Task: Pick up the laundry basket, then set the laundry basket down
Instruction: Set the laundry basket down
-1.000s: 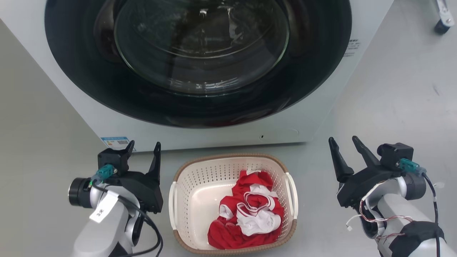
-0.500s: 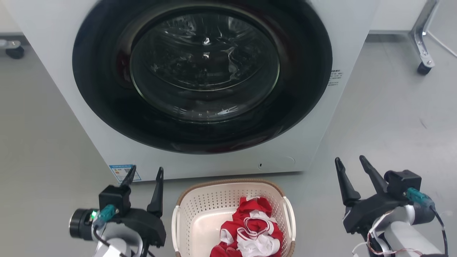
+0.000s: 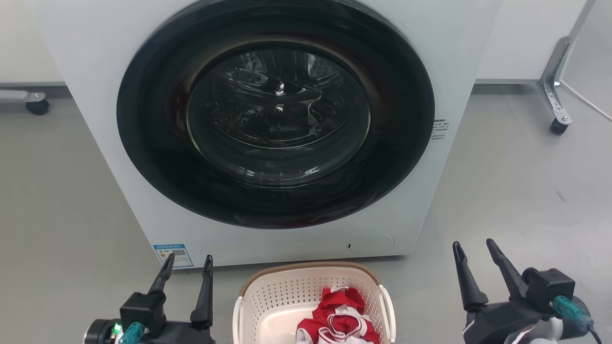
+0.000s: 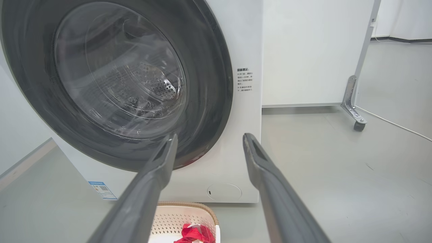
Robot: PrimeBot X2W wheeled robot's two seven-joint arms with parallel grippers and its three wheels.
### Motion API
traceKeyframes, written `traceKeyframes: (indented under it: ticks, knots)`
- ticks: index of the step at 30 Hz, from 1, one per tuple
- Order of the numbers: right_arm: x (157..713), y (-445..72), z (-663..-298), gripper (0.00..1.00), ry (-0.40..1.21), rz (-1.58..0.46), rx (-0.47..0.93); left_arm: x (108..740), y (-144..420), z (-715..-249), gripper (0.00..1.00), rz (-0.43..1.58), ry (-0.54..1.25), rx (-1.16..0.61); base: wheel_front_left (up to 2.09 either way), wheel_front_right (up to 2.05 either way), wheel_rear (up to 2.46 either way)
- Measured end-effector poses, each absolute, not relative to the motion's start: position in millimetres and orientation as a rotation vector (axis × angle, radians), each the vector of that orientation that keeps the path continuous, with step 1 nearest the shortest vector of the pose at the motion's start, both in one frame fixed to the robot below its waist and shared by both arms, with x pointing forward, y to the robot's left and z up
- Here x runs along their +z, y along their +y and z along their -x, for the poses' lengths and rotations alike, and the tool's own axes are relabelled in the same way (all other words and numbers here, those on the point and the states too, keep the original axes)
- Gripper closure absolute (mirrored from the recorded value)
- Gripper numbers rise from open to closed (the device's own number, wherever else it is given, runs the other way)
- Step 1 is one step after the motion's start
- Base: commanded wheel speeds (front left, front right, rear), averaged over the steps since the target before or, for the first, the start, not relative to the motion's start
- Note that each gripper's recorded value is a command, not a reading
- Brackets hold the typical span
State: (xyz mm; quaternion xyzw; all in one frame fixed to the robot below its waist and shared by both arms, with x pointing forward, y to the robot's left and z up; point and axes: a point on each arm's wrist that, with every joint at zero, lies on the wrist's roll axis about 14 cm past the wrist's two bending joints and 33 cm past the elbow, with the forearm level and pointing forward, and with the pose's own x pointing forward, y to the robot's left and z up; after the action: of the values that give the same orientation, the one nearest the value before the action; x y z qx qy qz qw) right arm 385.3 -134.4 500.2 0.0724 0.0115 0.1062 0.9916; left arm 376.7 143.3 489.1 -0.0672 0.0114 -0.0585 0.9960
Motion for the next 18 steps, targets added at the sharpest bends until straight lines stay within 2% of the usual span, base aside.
traceKeyframes:
  ticks: [9,18]
  knots:
    - [517,-135,-370,0.0,-0.045,-0.145,0.21,518,139,-366,0.0,0.143,-0.077,-0.126,0.0,0.0,0.0]
    - [514,-142,-365,0.0,-0.041,-0.137,0.187,516,143,-359,0.0,0.153,-0.067,-0.113,0.0,0.0,0.0]
